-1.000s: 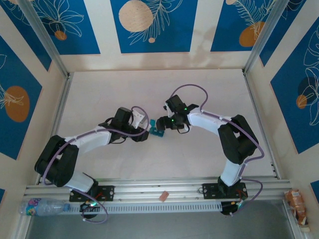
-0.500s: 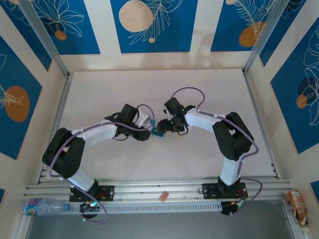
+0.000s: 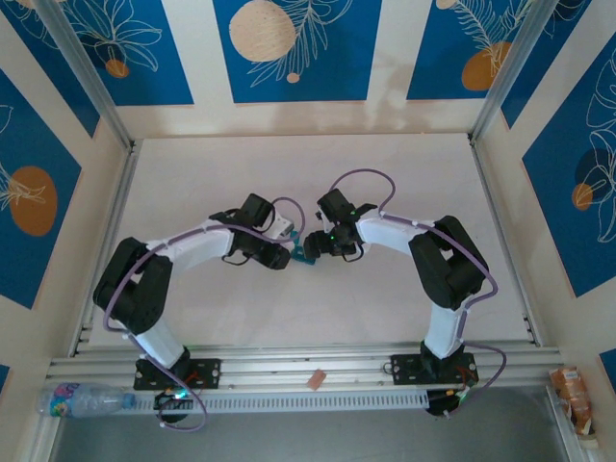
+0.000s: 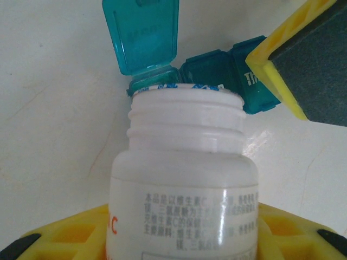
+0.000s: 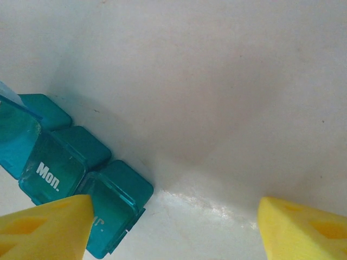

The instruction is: Sort the pills into containers

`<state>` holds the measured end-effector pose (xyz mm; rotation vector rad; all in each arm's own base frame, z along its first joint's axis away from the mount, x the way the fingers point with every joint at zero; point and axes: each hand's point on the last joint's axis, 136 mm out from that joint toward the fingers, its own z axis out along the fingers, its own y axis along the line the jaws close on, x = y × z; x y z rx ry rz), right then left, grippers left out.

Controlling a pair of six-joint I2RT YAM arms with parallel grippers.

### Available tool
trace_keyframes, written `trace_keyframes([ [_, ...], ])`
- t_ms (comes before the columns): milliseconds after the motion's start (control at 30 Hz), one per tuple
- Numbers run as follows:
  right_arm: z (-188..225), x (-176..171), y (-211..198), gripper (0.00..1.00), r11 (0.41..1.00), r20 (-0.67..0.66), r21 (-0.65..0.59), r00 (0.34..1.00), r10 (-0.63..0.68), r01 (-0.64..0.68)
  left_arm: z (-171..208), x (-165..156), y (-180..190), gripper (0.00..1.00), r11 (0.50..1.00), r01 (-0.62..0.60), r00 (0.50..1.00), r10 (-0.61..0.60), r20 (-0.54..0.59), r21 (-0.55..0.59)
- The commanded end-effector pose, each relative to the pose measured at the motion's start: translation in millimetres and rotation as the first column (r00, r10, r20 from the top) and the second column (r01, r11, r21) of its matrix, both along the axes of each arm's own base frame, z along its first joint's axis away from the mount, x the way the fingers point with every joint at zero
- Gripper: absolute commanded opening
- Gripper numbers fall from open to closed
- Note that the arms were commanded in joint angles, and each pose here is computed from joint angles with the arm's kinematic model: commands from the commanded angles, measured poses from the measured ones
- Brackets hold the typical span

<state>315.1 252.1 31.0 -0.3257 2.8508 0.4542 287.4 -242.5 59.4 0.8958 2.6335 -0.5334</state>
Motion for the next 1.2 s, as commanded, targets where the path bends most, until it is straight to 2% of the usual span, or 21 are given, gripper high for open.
trace_keyframes([
  [0,-5.1,-0.6,-1.3,0.79,1.0,-0.023,0.0,1.0,0.003,-0.003,-2.4,-4.1,1.6,0.0,0.998,0.034,0.999,-0.033,-0.029,0.053],
  [767,-5.2,-0.8,-3.0,0.79,1.0,-0.025,-0.001,1.0,-0.003,0.003,-7.6,1.6,3.7,0.0,0.975,0.091,0.994,-0.076,-0.084,0.202],
  [1167,-5.8,-0.7,-3.7,0.79,1.0,-0.028,-0.002,1.0,-0.006,0.006,-6.2,4.0,6.2,0.0,0.963,0.113,0.991,-0.091,-0.101,0.244],
])
